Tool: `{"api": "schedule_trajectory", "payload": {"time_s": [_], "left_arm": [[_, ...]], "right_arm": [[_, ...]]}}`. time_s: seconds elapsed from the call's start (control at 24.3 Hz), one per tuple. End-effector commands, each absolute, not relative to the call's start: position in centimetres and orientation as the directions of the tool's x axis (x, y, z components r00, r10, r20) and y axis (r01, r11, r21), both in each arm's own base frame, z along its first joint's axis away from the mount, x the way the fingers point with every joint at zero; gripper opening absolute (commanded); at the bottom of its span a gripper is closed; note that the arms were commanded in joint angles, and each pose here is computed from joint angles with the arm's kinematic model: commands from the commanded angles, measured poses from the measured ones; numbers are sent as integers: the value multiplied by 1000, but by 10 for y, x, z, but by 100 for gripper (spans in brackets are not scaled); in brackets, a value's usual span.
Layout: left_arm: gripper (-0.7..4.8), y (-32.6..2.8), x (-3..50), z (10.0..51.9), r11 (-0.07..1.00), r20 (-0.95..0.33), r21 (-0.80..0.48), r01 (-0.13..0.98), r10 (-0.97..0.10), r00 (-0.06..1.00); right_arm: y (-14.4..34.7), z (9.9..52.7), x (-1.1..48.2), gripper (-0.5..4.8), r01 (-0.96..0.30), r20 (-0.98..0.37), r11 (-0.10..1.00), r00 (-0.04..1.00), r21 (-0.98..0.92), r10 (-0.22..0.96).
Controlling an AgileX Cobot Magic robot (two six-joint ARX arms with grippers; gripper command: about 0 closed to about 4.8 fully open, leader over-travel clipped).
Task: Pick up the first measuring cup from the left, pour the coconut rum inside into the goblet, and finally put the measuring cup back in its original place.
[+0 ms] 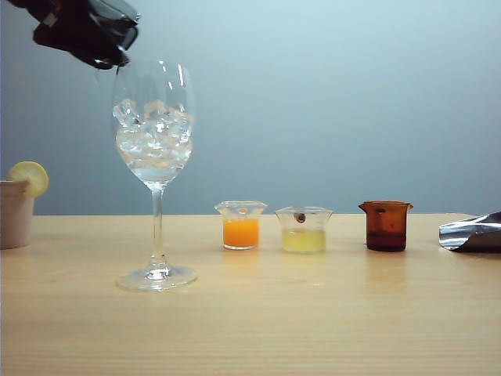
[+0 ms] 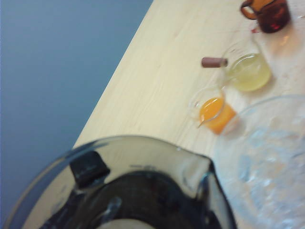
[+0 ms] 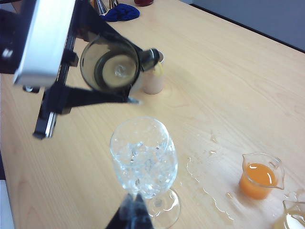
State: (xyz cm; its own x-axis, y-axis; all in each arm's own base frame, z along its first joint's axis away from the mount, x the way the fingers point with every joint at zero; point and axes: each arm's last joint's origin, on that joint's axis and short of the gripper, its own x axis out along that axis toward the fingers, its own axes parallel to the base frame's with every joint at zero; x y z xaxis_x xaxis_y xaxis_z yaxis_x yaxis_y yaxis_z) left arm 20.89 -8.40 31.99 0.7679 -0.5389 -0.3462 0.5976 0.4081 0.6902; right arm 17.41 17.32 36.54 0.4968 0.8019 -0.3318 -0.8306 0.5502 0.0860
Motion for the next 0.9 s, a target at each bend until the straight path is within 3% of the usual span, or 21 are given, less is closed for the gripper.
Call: {"api": "schedule_trajectory", "payload": {"time_s": [0.04,0.45,0.9], "left_arm": [[122,-94,204,327,347,-310,767,540,-536,785],[111,-96,204,327,339,-306,796,501,-488,817],[111,-96,205,330,220,-283,875,432,-492,823]], "right_arm": [[173,369,173,-5,-834,-314,545,498,80,808],[173,367,173,-5,-837,-333,540,487,88,808],[173,367,173,-5,-837,-332,540,487,87,808]]}}
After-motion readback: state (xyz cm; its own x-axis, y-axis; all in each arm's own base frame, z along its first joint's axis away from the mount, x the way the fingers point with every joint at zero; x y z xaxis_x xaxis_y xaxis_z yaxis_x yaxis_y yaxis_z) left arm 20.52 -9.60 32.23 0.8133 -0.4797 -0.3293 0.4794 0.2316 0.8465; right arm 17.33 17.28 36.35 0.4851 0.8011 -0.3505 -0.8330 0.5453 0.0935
